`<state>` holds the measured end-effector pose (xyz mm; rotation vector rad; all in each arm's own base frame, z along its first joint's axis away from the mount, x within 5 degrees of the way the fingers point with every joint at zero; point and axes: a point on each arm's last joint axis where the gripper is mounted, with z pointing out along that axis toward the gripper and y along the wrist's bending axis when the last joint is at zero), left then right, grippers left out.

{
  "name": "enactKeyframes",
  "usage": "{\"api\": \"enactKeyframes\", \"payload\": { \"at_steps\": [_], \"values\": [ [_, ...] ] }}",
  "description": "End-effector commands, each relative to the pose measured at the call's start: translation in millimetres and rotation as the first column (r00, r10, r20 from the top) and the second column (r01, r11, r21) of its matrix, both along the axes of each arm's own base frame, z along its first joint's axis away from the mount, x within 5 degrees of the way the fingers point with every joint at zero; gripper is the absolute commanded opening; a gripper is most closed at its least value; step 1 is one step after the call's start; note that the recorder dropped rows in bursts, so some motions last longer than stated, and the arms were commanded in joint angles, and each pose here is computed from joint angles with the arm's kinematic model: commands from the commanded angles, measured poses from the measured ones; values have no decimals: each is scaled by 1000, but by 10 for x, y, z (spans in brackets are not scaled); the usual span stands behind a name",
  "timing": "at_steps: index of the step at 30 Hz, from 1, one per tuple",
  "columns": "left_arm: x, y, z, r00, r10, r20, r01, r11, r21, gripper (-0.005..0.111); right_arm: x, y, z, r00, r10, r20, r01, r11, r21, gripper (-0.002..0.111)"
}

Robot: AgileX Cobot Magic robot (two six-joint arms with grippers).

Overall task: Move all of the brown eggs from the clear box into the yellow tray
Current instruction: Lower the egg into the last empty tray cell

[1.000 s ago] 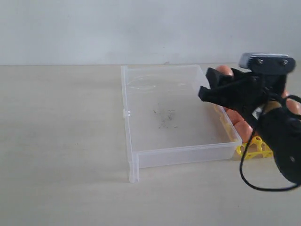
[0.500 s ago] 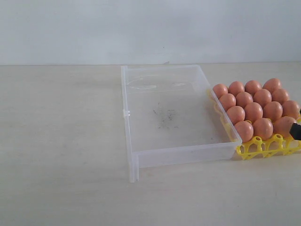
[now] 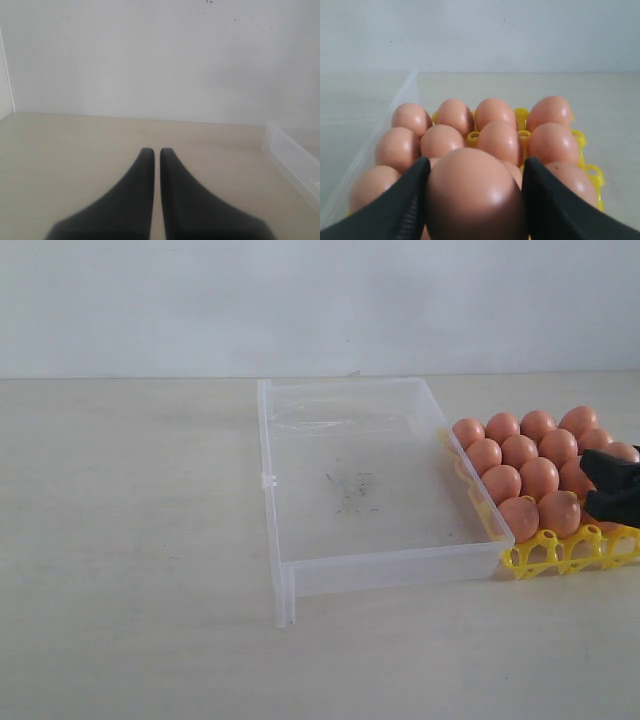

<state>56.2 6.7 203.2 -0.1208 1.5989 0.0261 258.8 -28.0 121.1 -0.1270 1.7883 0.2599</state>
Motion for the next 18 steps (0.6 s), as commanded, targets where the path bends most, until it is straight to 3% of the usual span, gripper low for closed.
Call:
{"api": "enactKeyframes", "payload": {
  "at_steps": [1,4,8,18],
  "values": [
    [-1,-1,-10,1000,-1,-1,1,1000,-3,4,-101,-181,-70,994,-97,-52,101,991,90,0],
    [-1,-1,-10,1000,-1,-1,1,1000,-3,4,-189,-349,-97,972,-217,-89,228,961,153,0],
    [-1,-1,-10,1000,-1,-1,1,1000,-3,4,-264,-415,-165,955,-262,-136,285,938,195,0],
    [-1,-1,-10,1000,-1,-1,1,1000,-3,4,-151,-376,-165,981,-163,-107,179,970,164,0]
  ]
}}
